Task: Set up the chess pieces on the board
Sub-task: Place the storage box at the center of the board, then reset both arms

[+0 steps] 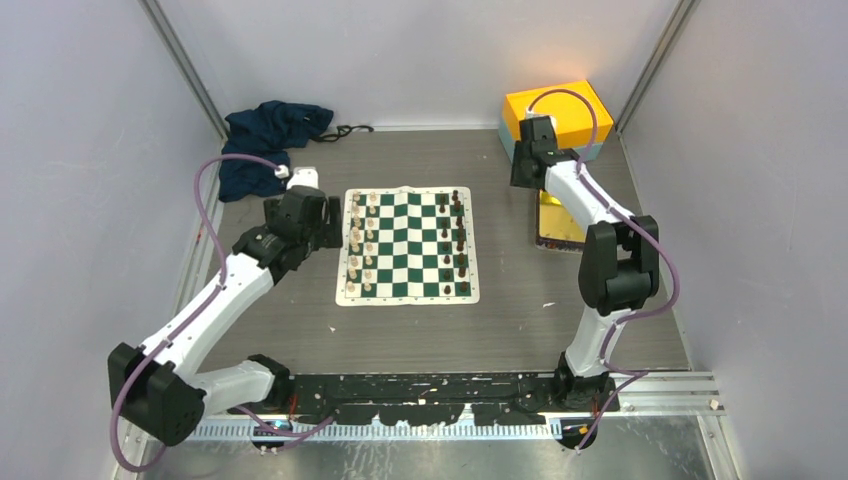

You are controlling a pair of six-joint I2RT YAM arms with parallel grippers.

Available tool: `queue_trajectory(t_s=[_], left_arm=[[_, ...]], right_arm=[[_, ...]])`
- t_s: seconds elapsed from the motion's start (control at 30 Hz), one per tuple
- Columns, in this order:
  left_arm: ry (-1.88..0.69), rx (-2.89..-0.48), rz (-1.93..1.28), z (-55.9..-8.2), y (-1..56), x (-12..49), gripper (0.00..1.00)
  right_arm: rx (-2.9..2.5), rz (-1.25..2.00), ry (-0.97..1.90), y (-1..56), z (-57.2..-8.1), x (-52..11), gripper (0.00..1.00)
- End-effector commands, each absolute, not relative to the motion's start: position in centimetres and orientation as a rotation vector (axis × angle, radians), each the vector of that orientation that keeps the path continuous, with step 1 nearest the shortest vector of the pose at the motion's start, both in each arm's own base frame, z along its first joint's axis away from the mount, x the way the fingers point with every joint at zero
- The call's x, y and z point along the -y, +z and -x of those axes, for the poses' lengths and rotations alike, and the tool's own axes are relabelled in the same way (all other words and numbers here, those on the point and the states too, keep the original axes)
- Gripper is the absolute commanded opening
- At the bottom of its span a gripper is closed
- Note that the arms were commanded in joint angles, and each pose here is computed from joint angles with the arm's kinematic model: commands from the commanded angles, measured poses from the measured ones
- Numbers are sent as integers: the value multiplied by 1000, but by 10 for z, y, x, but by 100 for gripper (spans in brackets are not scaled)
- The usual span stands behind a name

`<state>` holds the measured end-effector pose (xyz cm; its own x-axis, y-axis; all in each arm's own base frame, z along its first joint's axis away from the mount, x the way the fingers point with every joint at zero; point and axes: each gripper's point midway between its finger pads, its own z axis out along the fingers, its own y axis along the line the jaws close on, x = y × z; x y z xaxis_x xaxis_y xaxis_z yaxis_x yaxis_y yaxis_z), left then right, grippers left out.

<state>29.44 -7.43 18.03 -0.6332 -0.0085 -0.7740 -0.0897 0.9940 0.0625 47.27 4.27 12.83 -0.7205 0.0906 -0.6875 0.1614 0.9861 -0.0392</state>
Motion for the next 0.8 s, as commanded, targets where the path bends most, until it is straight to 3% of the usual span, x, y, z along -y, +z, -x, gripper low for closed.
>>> queue_trajectory(t_s=[0.0, 0.27, 0.77], left_arm=[[159, -2068, 136, -343, 217, 67, 100], [168, -2020, 120, -383, 213, 69, 100], [123, -2027, 135, -424, 156, 60, 100]], right_arm=[[-2229, -139, -14, 182, -487, -76, 44], [-2239, -63, 15, 168, -476, -110, 47], [-2137, -140, -80, 174, -453, -101, 54]])
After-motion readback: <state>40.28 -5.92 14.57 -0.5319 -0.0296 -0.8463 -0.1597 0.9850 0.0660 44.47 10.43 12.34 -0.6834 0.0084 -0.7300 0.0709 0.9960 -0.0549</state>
